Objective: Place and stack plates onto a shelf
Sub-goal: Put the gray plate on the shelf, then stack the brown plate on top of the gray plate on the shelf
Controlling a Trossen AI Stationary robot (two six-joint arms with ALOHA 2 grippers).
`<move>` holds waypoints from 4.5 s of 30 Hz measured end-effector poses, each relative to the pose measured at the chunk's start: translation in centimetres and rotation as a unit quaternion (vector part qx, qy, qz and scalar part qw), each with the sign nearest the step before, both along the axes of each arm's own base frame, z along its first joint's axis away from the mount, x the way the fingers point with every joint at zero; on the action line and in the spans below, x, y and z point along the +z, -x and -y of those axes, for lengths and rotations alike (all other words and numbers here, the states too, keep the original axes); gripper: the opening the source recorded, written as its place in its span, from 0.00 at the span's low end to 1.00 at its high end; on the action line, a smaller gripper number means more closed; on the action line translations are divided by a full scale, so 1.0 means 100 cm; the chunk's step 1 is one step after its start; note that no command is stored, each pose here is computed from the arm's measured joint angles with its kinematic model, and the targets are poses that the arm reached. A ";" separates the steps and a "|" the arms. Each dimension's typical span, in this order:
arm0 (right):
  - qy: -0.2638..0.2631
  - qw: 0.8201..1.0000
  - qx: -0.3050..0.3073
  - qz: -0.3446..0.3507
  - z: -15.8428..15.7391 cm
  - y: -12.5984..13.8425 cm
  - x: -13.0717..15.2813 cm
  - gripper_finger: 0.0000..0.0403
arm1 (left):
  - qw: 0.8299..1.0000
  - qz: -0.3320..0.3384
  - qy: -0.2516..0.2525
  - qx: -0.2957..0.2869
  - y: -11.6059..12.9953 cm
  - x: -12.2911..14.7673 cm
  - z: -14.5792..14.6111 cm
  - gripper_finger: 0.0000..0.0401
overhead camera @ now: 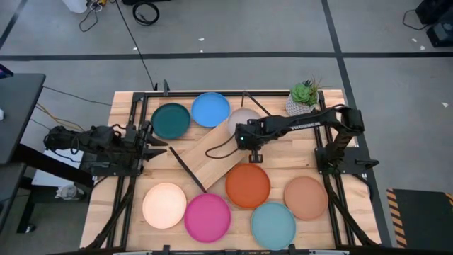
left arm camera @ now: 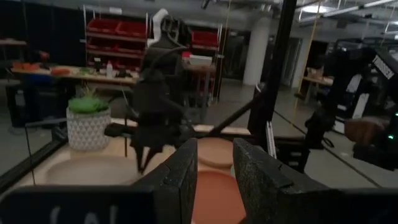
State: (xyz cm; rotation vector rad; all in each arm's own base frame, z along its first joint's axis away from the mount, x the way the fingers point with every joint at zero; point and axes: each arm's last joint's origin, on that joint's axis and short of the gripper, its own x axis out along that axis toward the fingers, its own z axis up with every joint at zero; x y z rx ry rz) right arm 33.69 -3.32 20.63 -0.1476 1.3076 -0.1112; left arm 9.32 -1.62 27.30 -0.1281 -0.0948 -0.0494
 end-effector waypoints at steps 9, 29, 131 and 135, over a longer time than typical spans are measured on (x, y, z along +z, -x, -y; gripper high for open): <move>0.027 0.999 0.014 -0.035 0.010 -0.004 -0.016 0.07 | 1.000 -0.026 0.004 -0.001 -0.010 -0.004 0.002 0.27; -0.013 0.998 0.035 -0.040 0.002 -0.001 -0.015 0.11 | 0.999 -0.029 0.014 -0.002 -0.011 -0.004 0.002 0.27; -0.061 0.925 -0.322 -0.191 -0.160 0.089 -0.060 0.04 | 0.995 -0.079 -0.053 0.001 -0.011 -0.015 0.002 0.27; -0.044 0.943 -0.272 -0.186 -0.166 0.081 -0.037 0.04 | 0.995 -0.080 -0.053 0.001 -0.011 -0.015 0.002 0.27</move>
